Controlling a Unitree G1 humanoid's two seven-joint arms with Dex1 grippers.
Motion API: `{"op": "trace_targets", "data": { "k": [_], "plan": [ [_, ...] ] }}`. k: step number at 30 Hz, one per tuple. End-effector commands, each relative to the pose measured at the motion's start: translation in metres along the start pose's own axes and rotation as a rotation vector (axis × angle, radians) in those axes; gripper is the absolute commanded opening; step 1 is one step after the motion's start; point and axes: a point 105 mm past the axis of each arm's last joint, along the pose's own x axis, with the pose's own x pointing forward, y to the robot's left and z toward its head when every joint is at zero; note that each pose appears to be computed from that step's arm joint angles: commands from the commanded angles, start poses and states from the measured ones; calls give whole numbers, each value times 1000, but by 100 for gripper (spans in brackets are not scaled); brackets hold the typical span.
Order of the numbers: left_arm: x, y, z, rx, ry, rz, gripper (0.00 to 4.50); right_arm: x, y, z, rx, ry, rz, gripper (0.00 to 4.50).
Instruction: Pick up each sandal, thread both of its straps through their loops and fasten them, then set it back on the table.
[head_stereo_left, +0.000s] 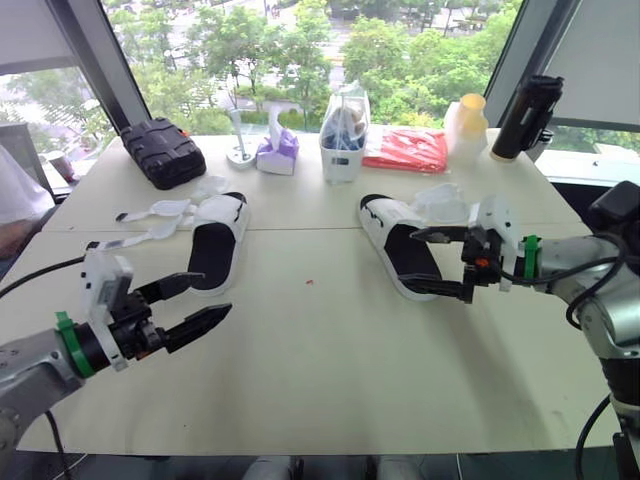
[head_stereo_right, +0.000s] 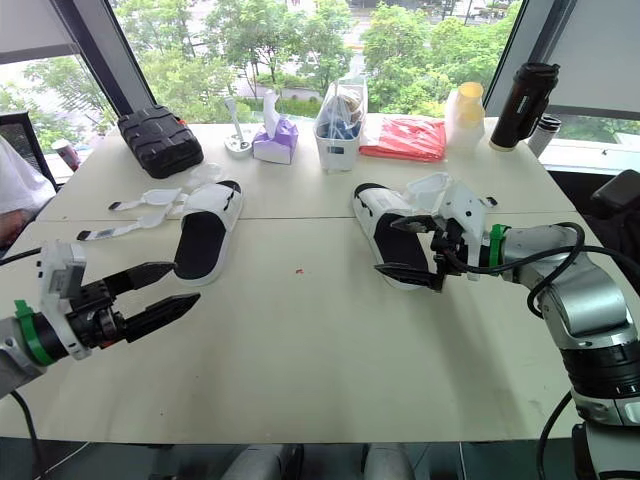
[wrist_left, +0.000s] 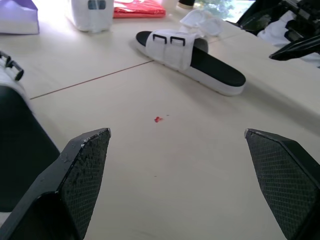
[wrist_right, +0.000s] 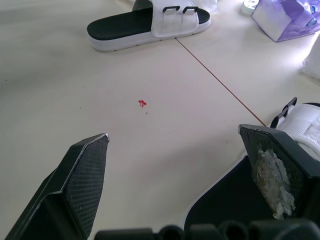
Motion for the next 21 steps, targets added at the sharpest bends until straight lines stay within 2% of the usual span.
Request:
{"op": "trace_targets", "data": {
  "k": [1, 21],
  "plan": [
    [-3, 2, 11, 60, -22, 12, 447, -3, -2, 14, -61, -26, -7, 450],
    [2, -6, 21, -4, -96, -12, 447, -1, -1, 14, -61, -30, -35, 450]
  ]
}}
